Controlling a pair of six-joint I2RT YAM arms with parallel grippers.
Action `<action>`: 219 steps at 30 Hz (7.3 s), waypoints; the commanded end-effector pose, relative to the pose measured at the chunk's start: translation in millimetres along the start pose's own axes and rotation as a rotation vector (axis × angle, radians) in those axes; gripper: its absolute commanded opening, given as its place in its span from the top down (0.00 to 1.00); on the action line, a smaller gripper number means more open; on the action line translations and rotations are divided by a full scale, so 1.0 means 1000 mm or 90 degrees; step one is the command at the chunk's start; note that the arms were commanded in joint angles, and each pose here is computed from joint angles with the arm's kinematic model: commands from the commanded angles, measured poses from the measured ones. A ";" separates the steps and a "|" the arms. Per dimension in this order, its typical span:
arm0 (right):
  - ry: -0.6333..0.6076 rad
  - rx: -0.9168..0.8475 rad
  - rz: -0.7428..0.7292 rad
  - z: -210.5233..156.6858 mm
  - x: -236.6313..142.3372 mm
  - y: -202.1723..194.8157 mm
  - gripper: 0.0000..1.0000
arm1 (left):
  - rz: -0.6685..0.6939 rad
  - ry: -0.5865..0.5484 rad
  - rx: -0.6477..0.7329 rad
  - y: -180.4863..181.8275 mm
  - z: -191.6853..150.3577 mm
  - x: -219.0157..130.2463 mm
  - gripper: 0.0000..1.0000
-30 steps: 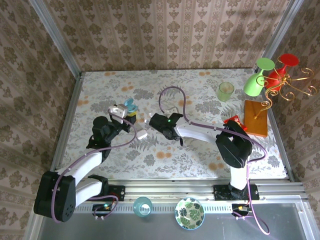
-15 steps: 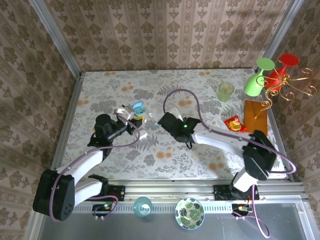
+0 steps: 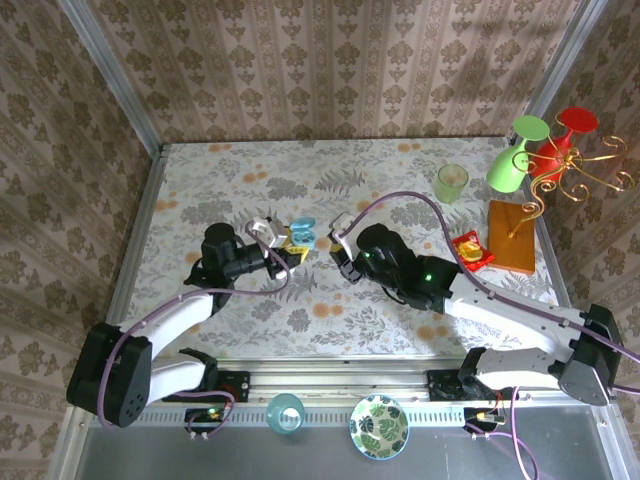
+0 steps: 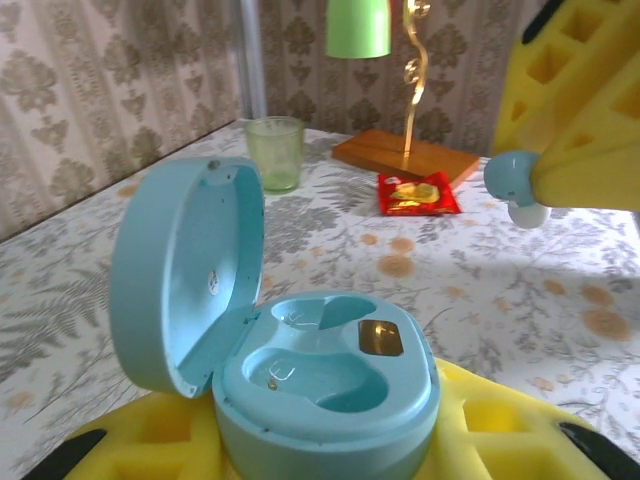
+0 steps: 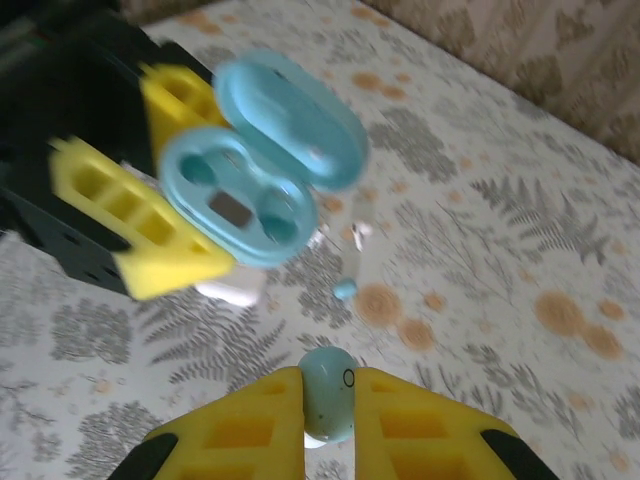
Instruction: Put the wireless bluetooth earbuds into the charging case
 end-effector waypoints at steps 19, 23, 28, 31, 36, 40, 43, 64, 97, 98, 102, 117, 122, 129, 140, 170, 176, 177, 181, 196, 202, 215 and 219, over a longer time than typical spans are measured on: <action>-0.059 -0.044 0.076 0.016 0.004 0.011 0.87 | -0.179 -0.053 0.010 -0.031 0.028 0.007 0.77; -0.050 -0.046 0.081 0.011 0.006 0.012 0.87 | -0.171 -0.055 0.010 -0.030 0.030 0.006 0.77; -0.043 -0.049 0.081 0.008 0.008 0.012 0.87 | -0.167 -0.057 0.002 -0.029 0.032 0.006 0.77; -0.033 -0.053 0.080 0.005 0.012 0.013 0.87 | -0.175 -0.064 0.001 -0.031 0.034 0.005 0.77; -0.025 -0.055 0.083 0.002 0.012 0.014 0.87 | -0.174 -0.068 -0.003 -0.030 0.035 0.005 0.77; -0.022 -0.059 0.073 -0.001 0.011 0.011 0.87 | -0.167 -0.078 -0.002 -0.029 0.036 0.004 0.77; -0.020 -0.060 0.074 -0.001 0.011 0.011 0.86 | -0.168 -0.080 0.000 -0.028 0.037 0.004 0.77; -0.058 -0.003 0.134 0.017 -0.001 0.019 0.65 | -0.170 -0.084 -0.006 -0.026 0.033 0.007 0.77; 0.187 0.518 -0.039 -0.072 0.094 -0.081 0.34 | -0.057 -0.144 0.063 -0.017 0.051 -0.019 0.77; 0.211 0.531 -0.033 -0.078 0.105 -0.078 0.37 | -0.056 -0.144 0.063 -0.018 0.051 -0.019 0.77; 0.274 0.549 0.009 -0.089 0.145 -0.067 0.44 | -0.056 -0.142 0.063 -0.019 0.049 -0.019 0.77; 0.404 0.416 0.025 -0.091 0.236 -0.045 0.60 | -0.059 -0.139 0.064 -0.021 0.048 -0.018 0.77; 0.428 0.363 0.001 -0.094 0.244 -0.042 0.62 | -0.056 -0.135 0.060 -0.022 0.045 -0.019 0.77; 0.467 0.338 -0.011 -0.105 0.242 -0.040 0.73 | -0.055 -0.134 0.060 -0.021 0.044 -0.018 0.77; 0.441 0.326 -0.030 -0.097 0.225 -0.045 0.79 | -0.056 -0.132 0.056 -0.020 0.043 -0.017 0.77; 0.442 0.514 -0.111 -0.193 0.078 -0.067 0.68 | -0.111 -0.131 0.063 -0.028 0.048 0.002 0.77; 0.412 0.557 -0.072 -0.183 0.076 -0.060 0.60 | -0.102 -0.125 0.064 -0.029 0.047 0.000 0.77; 0.407 0.562 -0.064 -0.182 0.076 -0.058 0.60 | -0.101 -0.125 0.064 -0.028 0.046 0.000 0.77; 0.387 0.586 -0.026 -0.172 0.077 -0.047 0.59 | -0.101 -0.123 0.062 -0.028 0.045 0.001 0.77; 0.427 0.333 -0.146 -0.154 0.057 -0.059 0.63 | -0.095 -0.134 0.075 -0.030 0.051 -0.004 0.77; 0.498 0.163 -0.207 -0.149 0.066 -0.056 0.65 | -0.061 -0.141 0.080 -0.029 0.058 -0.015 0.77; 0.573 0.001 -0.283 -0.145 0.090 -0.035 0.69 | -0.058 -0.168 0.109 -0.041 0.077 -0.030 0.77; 0.588 -0.037 -0.297 -0.147 0.096 -0.027 0.69 | -0.059 -0.167 0.112 -0.042 0.077 -0.030 0.77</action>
Point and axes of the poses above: each hand's point on the last joint's axis, 136 mm out from that joint toward the fingers, its own x axis out along the fingers, its own y axis along the line the jaws close on, z = x × y, the point moved 6 cm from there along -x, back along the fingers, and after that the axes turned 2 degrees about x, right-handed, at the moved point
